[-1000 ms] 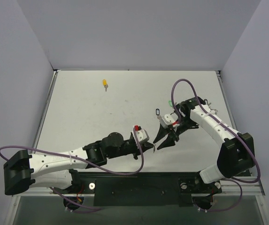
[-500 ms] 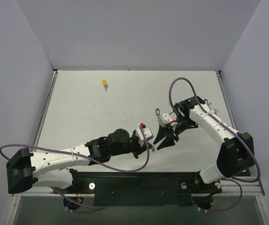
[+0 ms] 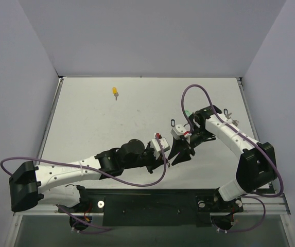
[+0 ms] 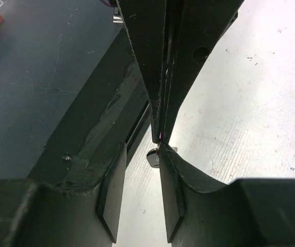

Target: Put the keys on the keyring

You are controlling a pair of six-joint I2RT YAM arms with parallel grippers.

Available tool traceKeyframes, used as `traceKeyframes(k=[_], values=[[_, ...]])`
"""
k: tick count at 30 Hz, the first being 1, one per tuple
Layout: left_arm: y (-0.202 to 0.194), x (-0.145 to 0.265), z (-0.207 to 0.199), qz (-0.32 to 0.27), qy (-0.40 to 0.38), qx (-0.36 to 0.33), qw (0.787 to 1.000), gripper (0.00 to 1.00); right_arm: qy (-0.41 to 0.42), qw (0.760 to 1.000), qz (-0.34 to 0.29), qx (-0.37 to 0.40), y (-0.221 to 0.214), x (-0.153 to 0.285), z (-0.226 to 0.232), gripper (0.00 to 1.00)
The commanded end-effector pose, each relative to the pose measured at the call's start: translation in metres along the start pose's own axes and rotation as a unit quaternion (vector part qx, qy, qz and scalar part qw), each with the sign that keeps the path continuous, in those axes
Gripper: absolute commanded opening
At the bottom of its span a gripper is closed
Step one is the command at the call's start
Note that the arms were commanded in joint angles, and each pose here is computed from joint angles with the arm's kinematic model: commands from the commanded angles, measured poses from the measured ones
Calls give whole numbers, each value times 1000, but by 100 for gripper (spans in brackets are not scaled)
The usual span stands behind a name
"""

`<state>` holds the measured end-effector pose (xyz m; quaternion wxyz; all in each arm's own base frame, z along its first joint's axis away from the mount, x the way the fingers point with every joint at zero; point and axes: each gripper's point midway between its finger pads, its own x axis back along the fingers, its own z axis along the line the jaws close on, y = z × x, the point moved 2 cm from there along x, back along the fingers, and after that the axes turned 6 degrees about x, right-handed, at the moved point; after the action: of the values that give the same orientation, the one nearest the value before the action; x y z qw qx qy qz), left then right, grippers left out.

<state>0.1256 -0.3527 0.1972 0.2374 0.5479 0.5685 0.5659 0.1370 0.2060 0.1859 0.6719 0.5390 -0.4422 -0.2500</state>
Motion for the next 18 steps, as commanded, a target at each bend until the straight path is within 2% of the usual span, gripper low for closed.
traceKeyframes(k=[1, 11, 18], values=[[26, 1, -9, -29, -19, 7, 999, 0, 27, 997, -17, -74, 16, 0, 22, 28], [28, 3, -6, -36, -16, 14, 999, 0, 38, 996, -9, -79, 13, -3, 21, 17], [30, 3, -7, -42, -20, 18, 999, 0, 38, 996, -6, -81, 11, -4, 21, 20]])
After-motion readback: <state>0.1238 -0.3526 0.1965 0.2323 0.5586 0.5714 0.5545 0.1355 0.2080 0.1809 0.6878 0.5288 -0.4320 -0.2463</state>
